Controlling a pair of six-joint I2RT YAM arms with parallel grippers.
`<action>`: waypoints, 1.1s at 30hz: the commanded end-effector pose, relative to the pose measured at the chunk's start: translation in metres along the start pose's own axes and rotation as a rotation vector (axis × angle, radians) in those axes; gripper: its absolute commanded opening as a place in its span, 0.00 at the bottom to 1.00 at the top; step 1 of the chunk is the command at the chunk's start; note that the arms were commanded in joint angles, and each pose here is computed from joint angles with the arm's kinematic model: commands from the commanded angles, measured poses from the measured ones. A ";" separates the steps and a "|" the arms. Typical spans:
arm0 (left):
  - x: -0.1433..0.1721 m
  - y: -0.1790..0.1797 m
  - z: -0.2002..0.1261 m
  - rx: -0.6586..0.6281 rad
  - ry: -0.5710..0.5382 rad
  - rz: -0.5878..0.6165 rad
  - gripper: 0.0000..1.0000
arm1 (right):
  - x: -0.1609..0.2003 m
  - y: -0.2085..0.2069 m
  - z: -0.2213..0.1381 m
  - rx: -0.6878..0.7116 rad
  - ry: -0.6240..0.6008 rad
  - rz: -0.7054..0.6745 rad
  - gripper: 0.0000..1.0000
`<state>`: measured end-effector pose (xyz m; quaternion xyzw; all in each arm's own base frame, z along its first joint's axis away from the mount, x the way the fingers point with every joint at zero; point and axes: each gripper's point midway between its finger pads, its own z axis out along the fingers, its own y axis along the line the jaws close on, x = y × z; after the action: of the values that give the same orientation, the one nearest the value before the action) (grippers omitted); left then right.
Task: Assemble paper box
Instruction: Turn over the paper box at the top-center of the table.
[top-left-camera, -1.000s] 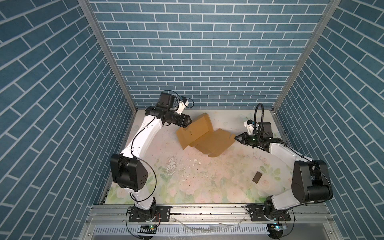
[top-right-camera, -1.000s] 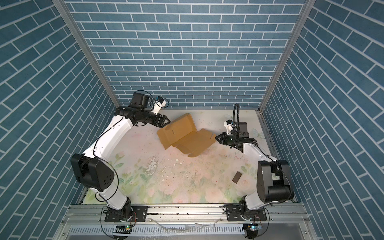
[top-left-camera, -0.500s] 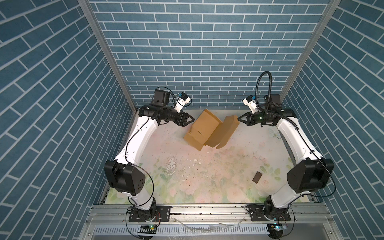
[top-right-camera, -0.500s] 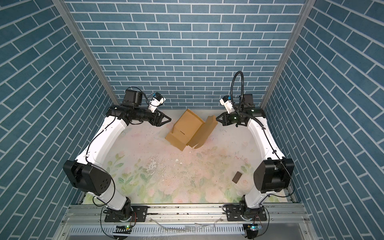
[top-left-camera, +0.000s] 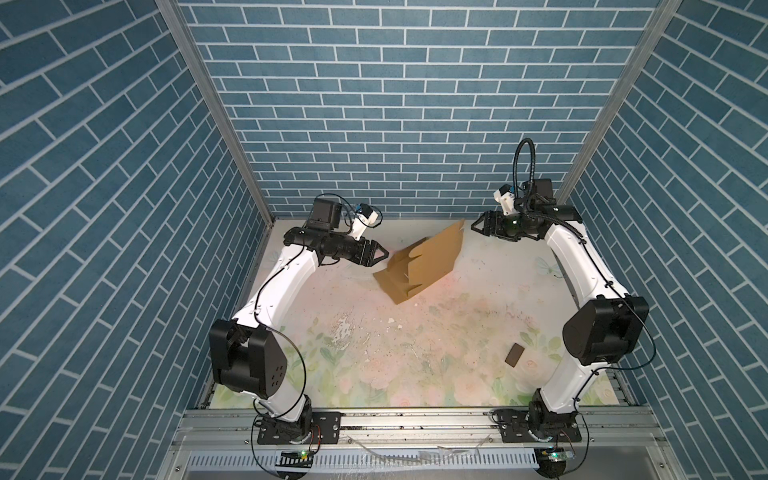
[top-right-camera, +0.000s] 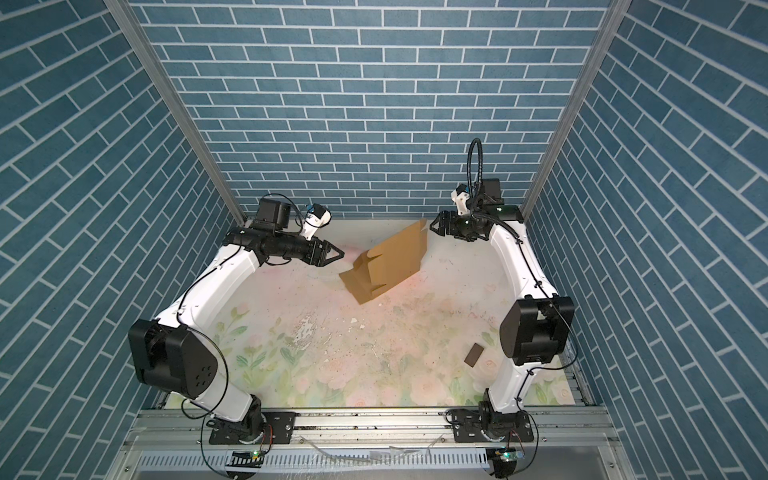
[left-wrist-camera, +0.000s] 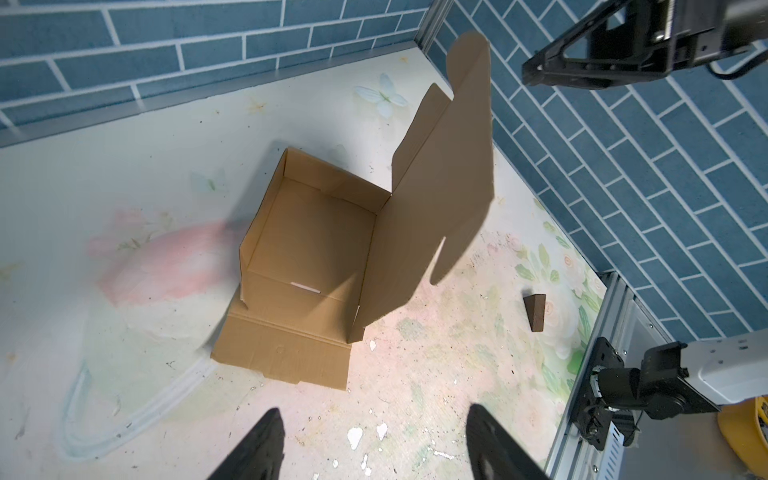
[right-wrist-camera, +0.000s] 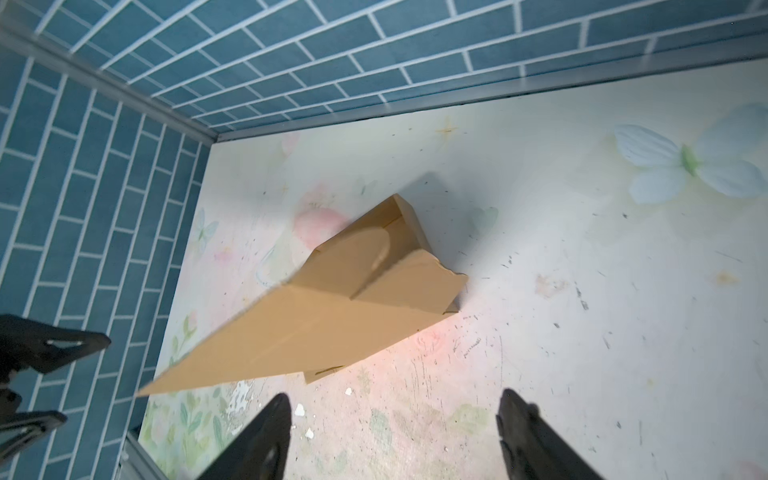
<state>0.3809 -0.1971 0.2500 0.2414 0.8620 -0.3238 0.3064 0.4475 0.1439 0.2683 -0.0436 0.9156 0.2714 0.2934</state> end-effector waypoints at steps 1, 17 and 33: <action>0.001 0.013 0.003 -0.027 -0.037 -0.043 0.71 | 0.005 -0.017 -0.033 0.167 -0.055 0.124 0.81; 0.011 0.028 0.017 -0.039 -0.021 -0.057 0.70 | 0.028 0.062 -0.032 0.346 -0.177 0.193 0.78; 0.027 0.024 0.019 -0.018 -0.010 -0.058 0.79 | 0.037 0.094 0.049 0.337 -0.080 0.242 0.67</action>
<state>0.3877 -0.1913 0.2104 0.2070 0.8710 -0.3287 0.3007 0.4222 0.2478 0.2530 0.1079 0.9362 0.1383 0.3046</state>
